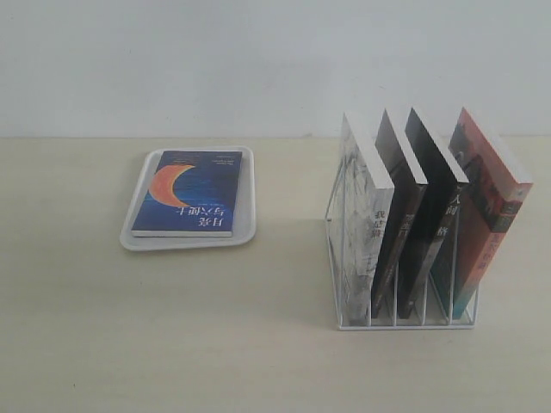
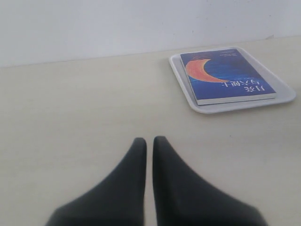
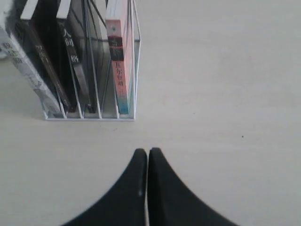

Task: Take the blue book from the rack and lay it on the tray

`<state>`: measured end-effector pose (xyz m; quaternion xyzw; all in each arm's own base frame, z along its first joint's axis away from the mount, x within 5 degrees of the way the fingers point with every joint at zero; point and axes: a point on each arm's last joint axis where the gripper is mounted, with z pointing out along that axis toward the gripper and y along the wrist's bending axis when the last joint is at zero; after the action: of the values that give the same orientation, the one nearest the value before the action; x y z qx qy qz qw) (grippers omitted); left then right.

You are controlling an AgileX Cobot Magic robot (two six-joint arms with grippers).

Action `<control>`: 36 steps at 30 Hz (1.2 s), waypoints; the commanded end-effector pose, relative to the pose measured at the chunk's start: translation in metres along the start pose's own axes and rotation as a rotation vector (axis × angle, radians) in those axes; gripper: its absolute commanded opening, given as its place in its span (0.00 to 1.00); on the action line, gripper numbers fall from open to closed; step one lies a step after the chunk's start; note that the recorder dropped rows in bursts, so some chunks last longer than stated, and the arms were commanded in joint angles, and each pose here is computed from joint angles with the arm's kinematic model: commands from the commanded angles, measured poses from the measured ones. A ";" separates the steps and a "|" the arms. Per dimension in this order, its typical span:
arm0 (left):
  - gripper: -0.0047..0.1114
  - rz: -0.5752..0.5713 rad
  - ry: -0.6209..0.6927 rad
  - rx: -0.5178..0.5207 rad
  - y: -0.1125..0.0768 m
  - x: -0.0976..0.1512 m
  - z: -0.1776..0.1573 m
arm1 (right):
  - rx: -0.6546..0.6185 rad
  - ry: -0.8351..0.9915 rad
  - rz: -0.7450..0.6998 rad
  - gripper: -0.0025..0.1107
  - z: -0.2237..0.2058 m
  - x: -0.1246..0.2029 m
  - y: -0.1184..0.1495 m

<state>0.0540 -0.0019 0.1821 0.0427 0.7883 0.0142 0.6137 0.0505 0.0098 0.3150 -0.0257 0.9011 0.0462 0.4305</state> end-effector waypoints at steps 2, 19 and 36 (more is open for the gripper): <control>0.08 0.001 -0.022 -0.003 0.000 -0.003 -0.001 | -0.057 -0.259 0.071 0.02 -0.003 -0.023 0.004; 0.08 0.001 -0.022 -0.003 0.000 -0.003 -0.001 | 0.042 -0.492 0.004 0.02 0.077 0.091 -0.012; 0.08 0.001 -0.022 -0.003 0.000 -0.003 -0.001 | 0.102 -0.442 -0.034 0.02 0.084 0.100 -0.017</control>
<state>0.0540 -0.0019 0.1821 0.0427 0.7883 0.0142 0.6136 0.0541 0.0038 0.1853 -0.0101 0.7855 0.0151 0.6186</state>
